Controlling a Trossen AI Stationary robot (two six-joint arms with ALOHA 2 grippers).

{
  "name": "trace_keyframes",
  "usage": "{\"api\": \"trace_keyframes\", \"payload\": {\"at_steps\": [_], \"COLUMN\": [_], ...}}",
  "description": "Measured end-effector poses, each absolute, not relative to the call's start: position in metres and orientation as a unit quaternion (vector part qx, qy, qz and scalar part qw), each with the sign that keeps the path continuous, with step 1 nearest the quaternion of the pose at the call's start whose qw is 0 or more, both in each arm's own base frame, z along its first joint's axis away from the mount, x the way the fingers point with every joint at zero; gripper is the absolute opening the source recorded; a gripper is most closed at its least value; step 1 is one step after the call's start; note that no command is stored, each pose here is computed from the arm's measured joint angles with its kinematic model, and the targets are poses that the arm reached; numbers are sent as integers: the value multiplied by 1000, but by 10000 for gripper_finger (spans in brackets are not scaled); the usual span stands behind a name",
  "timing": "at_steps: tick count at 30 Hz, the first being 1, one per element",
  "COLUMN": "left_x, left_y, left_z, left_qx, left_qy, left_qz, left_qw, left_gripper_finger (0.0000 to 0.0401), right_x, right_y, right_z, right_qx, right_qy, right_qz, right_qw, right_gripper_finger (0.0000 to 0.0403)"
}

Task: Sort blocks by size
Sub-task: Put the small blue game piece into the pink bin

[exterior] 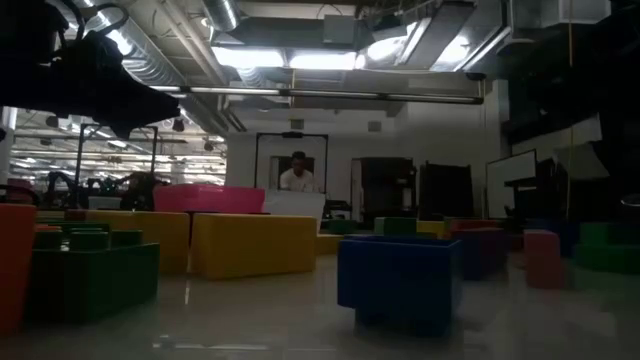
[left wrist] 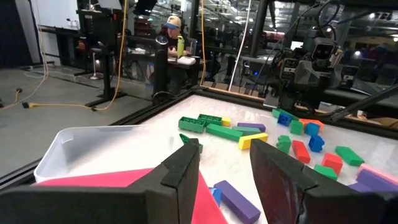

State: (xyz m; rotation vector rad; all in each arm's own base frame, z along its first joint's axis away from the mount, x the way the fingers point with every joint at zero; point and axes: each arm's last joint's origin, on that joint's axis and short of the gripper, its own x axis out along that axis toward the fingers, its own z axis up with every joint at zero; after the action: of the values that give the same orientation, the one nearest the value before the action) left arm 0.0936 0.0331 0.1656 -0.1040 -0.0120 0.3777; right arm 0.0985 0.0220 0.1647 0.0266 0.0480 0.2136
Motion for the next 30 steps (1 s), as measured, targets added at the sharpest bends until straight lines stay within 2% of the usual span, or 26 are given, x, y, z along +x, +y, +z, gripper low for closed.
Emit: {"api": "trace_keyframes", "payload": {"at_steps": [10, 18, 24, 30], "left_x": [94, 91, 87, 88], "left_y": [33, 33, 35, 36], "left_z": [166, 183, 203, 221], "left_qx": [-55, -67, -51, -29], "left_qy": [-8, -62, -81, -76], "left_qz": [188, 203, 245, 271], "left_qw": [981, 975, 965, 959], "left_gripper_finger": [131, 131, 131, 131], "right_x": [99, 99, 99, 98], "right_y": [22, 21, 17, 9], "right_z": [165, 169, 177, 179], "right_qx": [13, 7, 15, 25], "right_qy": [24, -2, -41, -53], "right_qz": [106, 86, 13, -112], "right_qw": [994, 996, 999, 992], "right_gripper_finger": [214, 214, 214, 214]}}
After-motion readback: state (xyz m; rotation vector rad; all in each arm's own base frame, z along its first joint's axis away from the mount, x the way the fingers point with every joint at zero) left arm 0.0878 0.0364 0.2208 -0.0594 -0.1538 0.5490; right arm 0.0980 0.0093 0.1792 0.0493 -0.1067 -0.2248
